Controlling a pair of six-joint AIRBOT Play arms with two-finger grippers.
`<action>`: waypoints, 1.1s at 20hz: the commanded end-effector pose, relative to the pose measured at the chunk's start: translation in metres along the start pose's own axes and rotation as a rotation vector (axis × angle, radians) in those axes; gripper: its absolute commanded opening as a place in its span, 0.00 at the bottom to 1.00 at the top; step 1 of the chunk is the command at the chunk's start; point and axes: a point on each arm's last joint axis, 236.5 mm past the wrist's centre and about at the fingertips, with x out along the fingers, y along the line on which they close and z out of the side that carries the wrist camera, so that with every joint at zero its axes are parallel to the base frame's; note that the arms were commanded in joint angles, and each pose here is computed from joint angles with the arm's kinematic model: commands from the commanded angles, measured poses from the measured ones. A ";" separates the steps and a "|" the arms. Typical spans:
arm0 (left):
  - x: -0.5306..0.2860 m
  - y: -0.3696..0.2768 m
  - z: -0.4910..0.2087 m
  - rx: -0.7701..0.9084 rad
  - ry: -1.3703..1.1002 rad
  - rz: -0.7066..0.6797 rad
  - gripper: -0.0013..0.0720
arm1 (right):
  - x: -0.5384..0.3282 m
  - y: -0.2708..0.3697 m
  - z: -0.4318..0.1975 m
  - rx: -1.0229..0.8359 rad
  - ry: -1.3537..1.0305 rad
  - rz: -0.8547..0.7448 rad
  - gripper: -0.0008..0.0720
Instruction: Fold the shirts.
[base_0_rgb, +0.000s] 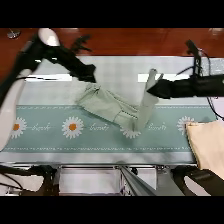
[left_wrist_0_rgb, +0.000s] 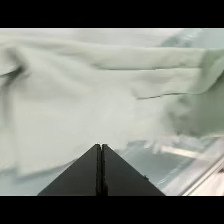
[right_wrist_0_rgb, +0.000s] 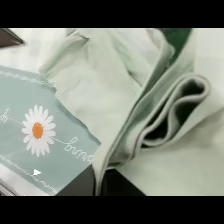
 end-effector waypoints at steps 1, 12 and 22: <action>-0.098 0.053 -0.021 -0.081 -0.231 0.163 0.05 | 0.062 0.037 0.020 -0.083 0.093 0.054 0.05; -0.034 0.065 -0.172 -0.340 -0.311 0.152 0.05 | 0.262 0.103 0.028 -0.112 0.281 0.172 0.05; -0.006 0.088 -0.171 -0.436 -0.358 0.147 0.05 | 0.110 0.001 0.053 -0.089 0.479 0.143 0.87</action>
